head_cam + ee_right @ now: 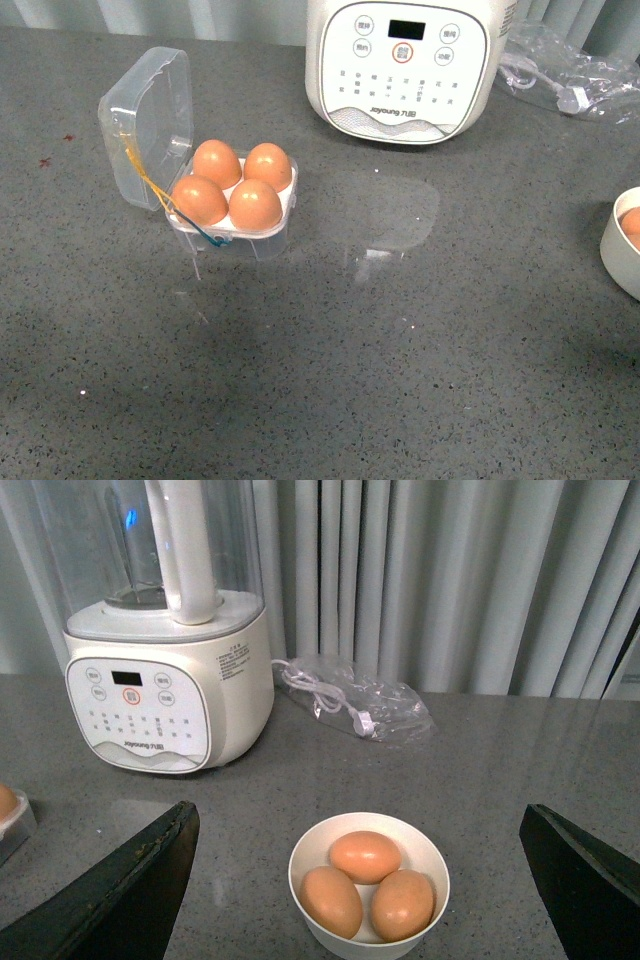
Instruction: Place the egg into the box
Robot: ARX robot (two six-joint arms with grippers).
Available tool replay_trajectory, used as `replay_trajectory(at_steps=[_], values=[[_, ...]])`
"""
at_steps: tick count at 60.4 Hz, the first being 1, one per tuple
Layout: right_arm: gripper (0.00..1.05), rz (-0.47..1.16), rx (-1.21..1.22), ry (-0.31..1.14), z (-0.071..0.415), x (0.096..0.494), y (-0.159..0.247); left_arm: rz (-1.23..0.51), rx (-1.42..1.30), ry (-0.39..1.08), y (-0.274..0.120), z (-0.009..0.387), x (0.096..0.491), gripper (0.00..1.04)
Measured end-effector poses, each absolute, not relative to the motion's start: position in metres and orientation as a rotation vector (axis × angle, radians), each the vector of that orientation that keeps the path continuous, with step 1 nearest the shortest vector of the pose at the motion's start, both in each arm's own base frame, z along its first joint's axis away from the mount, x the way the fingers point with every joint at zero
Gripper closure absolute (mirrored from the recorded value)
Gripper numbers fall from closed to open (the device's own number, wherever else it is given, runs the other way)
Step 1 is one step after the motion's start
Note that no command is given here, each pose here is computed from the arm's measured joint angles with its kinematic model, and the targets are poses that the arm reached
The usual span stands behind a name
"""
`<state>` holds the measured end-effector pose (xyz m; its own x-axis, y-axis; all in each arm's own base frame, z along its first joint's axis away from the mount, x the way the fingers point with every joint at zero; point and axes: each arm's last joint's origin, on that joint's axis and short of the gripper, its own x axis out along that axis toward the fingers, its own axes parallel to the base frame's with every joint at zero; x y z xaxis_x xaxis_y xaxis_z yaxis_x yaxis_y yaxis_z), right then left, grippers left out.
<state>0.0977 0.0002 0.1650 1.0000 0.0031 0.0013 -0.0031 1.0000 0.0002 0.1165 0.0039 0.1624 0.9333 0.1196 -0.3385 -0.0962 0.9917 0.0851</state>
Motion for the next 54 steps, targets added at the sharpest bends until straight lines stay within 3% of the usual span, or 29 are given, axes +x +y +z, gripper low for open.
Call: replay_trajectory(at_steps=[31, 54], values=[[0.07, 0.003, 0.000, -0.002, 0.165, 0.098, 0.000, 0.019, -0.011, 0.491, 0.019, 0.170, 0.236, 0.07], [0.07, 0.003, 0.000, -0.002, 0.165, 0.098, 0.000, -0.030, 0.050, 0.521, 0.001, 0.164, 0.283, 0.07]])
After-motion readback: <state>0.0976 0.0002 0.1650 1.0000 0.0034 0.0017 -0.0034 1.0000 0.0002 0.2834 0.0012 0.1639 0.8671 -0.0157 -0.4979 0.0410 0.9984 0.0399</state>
